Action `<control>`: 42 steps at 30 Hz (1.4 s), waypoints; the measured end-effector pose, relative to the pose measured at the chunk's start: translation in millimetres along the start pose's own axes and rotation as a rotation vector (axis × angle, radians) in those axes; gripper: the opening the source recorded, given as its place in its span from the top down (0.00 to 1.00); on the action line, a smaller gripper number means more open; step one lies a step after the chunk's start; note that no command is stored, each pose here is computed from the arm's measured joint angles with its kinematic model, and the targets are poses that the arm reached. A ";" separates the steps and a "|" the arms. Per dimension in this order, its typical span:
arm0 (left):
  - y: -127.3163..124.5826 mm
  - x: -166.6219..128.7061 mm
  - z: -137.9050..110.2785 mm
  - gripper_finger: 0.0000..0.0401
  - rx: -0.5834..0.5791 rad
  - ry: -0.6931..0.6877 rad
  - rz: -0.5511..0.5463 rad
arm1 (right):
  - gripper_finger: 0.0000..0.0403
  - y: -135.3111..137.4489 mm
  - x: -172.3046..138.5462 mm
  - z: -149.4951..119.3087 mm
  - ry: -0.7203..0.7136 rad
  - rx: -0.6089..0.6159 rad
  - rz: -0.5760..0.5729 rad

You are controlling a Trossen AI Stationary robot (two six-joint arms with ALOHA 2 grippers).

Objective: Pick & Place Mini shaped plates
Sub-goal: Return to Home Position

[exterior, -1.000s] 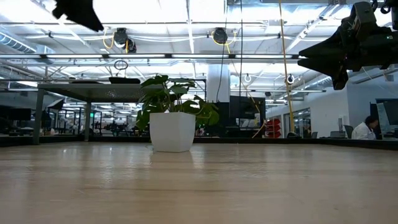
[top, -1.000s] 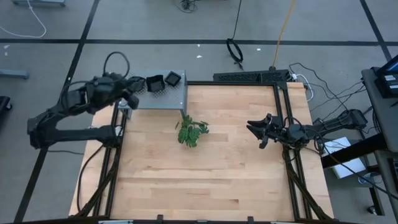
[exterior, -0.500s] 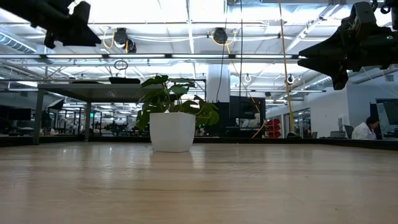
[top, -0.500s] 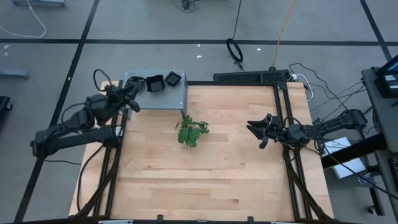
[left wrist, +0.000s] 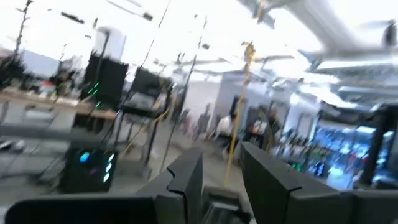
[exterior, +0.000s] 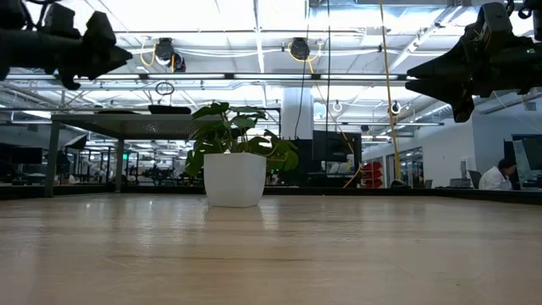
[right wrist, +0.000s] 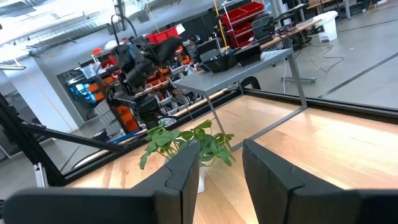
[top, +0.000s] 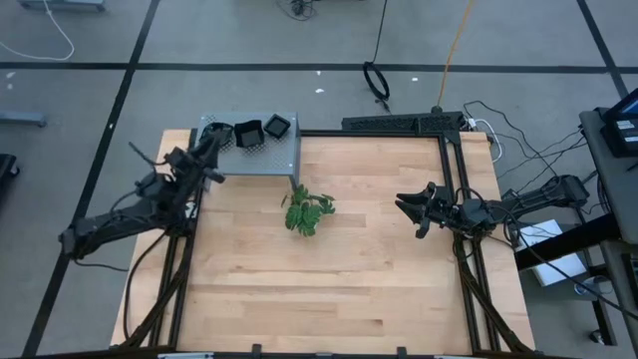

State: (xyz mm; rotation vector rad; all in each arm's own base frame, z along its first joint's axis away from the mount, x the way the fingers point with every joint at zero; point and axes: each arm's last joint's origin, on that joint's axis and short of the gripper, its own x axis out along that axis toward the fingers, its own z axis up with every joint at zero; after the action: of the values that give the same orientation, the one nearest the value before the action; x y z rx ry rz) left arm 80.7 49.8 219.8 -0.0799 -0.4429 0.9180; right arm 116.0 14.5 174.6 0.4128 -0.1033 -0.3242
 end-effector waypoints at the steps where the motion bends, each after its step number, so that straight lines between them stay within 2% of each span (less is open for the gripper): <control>1: 0.7 -1.8 -1.6 0.72 -0.005 -0.025 -0.019 | 0.73 0.0 0.0 0.0 0.000 0.000 0.000; 7: 1.9 -7.2 -2.5 0.72 0.026 -0.091 -0.091 | 0.73 0.0 0.0 0.0 0.000 0.000 0.000; 12: 2.3 -7.0 -7.0 0.72 0.100 -0.051 -0.078 | 0.73 0.0 0.0 0.0 0.000 0.000 0.000; 18: 3.0 -6.9 -16.1 0.72 0.115 0.035 -0.071 | 0.73 0.0 0.0 0.0 0.000 0.000 0.000; 26: 2.6 -6.8 -10.2 0.72 0.088 -0.018 -0.071 | 0.73 0.0 0.0 0.0 0.000 0.000 0.000; 42: 2.8 -6.7 -13.5 0.72 0.106 0.013 -0.070 | 0.73 0.0 0.0 0.0 0.000 0.000 0.000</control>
State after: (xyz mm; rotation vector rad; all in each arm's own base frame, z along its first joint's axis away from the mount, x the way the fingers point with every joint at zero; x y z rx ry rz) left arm 80.6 47.8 204.6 0.0263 -0.3824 0.8700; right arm 116.0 14.5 174.6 0.4128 -0.1034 -0.3243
